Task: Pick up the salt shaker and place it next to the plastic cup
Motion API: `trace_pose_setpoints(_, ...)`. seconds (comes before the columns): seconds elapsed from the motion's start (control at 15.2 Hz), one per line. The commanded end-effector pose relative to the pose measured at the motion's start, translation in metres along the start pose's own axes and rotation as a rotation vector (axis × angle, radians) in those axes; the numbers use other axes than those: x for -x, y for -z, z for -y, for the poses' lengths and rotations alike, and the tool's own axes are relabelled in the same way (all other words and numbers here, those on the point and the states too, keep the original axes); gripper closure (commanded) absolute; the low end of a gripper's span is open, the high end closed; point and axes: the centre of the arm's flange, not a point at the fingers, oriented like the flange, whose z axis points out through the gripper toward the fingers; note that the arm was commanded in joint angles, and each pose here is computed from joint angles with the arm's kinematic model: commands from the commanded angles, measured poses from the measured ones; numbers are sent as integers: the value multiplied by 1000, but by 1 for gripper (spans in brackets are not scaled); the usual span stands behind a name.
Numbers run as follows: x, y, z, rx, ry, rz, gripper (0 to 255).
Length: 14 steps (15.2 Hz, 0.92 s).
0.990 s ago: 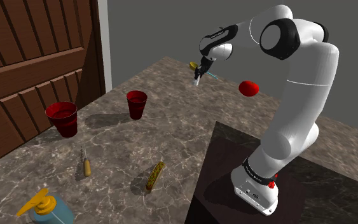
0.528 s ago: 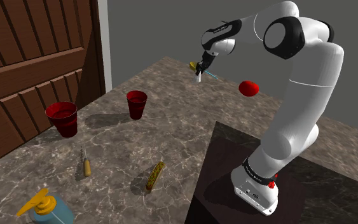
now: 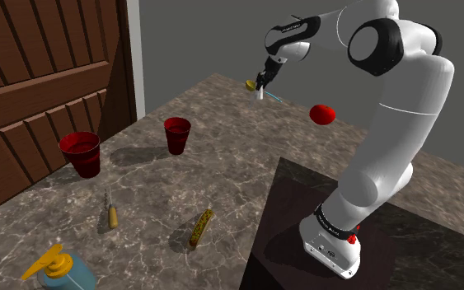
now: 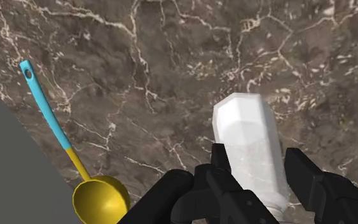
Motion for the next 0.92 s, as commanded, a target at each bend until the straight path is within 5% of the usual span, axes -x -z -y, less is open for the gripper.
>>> trace_pose_setpoints(0.0, -2, 10, -1, 0, 0, 0, 255)
trace_pose_setpoints(0.86, -17, 77, -2, 0, 0, 0, 255)
